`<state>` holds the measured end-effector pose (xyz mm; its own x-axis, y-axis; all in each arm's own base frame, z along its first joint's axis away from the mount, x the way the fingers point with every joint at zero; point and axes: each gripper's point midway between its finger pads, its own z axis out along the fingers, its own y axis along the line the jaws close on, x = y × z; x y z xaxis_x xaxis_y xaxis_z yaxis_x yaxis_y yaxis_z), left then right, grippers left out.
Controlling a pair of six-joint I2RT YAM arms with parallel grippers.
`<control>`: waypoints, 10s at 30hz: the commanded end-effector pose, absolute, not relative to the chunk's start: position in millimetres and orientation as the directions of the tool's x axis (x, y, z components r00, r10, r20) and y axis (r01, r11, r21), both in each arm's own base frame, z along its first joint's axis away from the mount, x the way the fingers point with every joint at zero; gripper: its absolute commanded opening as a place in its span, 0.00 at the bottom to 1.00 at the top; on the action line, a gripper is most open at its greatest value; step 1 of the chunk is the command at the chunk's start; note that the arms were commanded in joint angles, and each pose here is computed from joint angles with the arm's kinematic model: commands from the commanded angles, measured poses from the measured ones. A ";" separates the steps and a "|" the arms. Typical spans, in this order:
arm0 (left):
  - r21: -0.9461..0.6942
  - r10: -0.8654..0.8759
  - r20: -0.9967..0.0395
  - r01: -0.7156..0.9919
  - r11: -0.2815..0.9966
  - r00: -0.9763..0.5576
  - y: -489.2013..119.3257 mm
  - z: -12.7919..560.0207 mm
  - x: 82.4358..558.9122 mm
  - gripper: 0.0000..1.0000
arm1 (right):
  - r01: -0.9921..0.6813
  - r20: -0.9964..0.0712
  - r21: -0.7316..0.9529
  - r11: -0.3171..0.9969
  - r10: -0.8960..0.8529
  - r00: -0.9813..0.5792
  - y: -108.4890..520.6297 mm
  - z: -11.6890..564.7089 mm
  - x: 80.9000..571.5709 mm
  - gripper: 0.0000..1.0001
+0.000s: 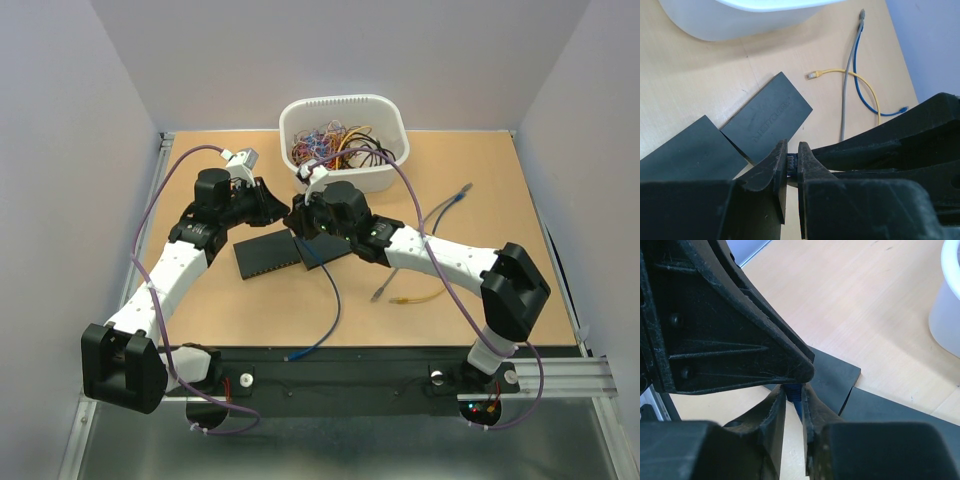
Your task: Insert the plug into the switch port
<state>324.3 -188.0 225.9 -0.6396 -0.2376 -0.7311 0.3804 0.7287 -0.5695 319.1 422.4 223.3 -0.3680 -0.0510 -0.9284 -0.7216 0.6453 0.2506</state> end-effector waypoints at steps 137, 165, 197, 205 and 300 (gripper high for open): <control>-0.515 -0.525 -0.523 -0.242 0.823 -0.672 -106.8 43.2 317.6 0.69 | -0.538 -0.476 0.203 0.818 -0.398 -0.785 407.4 17.0 206.4 0.00; -0.521 -0.508 -0.522 -0.215 0.826 -0.685 -110.4 39.2 308.7 0.69 | -0.598 -0.517 0.148 0.788 -0.454 -0.726 436.8 25.4 209.6 0.00; -0.504 -0.490 -0.547 -0.201 0.840 -0.679 -109.7 42.0 311.7 0.69 | -0.573 -0.586 0.058 0.817 -0.437 -0.683 453.0 44.6 242.8 0.00; -0.501 -0.491 -0.545 -0.205 0.841 -0.679 -109.4 40.5 311.5 0.69 | -0.610 -0.578 0.103 0.785 -0.452 -0.679 465.4 49.7 226.5 0.00; -0.608 -0.374 -0.409 -0.057 0.792 -0.833 -199.1 11.3 224.0 0.69 | -0.786 -0.902 0.107 0.609 -0.272 -0.334 543.4 146.0 310.7 0.00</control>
